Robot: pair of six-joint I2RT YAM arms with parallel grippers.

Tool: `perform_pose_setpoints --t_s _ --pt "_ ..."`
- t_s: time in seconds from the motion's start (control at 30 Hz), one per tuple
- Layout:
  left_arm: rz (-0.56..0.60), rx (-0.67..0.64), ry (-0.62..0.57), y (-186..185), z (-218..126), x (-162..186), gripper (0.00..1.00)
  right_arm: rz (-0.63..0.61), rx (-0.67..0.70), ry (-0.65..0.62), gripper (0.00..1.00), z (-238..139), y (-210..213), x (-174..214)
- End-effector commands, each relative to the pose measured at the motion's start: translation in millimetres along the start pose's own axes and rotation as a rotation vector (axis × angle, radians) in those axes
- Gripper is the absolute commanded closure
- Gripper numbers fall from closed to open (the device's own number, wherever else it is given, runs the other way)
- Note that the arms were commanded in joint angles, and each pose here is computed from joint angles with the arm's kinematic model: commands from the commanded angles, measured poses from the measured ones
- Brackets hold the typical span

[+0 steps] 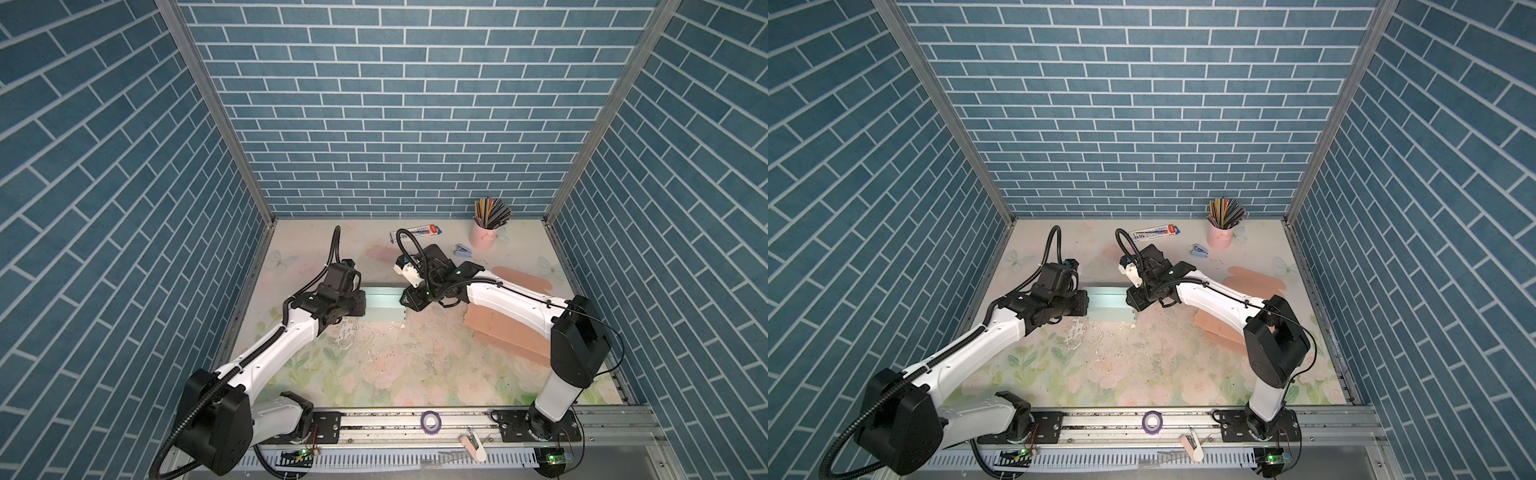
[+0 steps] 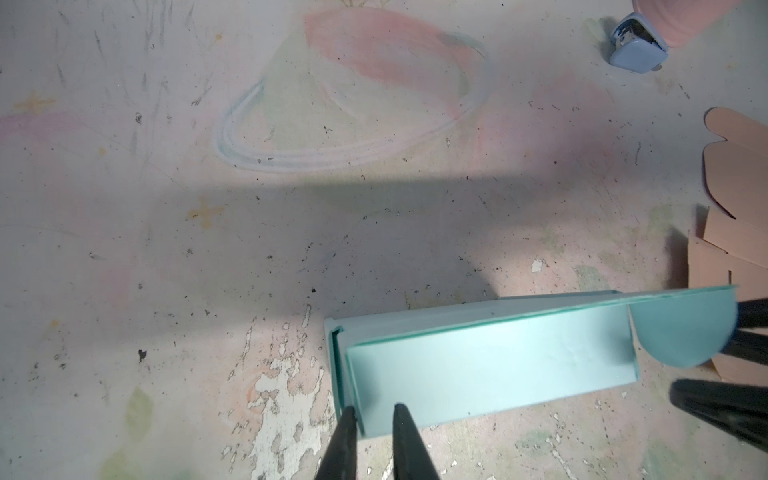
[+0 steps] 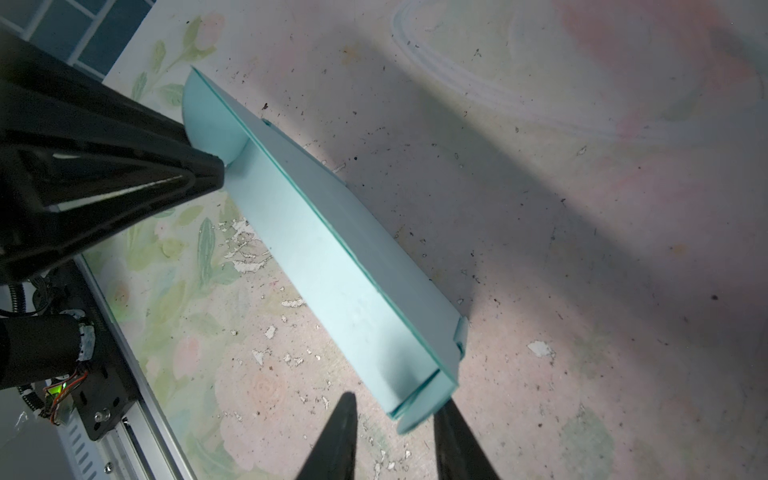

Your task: Fold the paper box

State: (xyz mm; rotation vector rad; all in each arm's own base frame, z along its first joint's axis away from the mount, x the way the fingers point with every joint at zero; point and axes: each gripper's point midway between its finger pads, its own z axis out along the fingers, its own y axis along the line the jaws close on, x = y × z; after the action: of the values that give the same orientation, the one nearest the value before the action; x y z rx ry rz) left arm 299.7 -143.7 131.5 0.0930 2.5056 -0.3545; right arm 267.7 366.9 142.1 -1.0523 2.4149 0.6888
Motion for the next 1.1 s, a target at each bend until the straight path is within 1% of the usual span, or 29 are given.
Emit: perform_pose_setpoints --t_s 0.0,0.47,0.9,1.0,1.07 --pt "-0.014 0.015 -0.005 -1 0 1 0.83 0.005 -0.011 -0.019 0.68 0 7 -9" --pt "-0.013 0.007 0.004 1 2 5 0.9 0.012 -0.017 -0.006 0.69 7 6 -4" --pt "-0.007 -0.007 0.026 4 8 12 0.97 0.009 -0.011 0.006 0.73 9 5 3" --pt "-0.011 -0.003 0.023 3 6 11 0.96 0.007 -0.01 -0.004 0.73 5 5 2" --pt "-0.008 0.003 0.019 1 2 9 0.89 0.006 -0.008 -0.011 0.69 1 6 1"
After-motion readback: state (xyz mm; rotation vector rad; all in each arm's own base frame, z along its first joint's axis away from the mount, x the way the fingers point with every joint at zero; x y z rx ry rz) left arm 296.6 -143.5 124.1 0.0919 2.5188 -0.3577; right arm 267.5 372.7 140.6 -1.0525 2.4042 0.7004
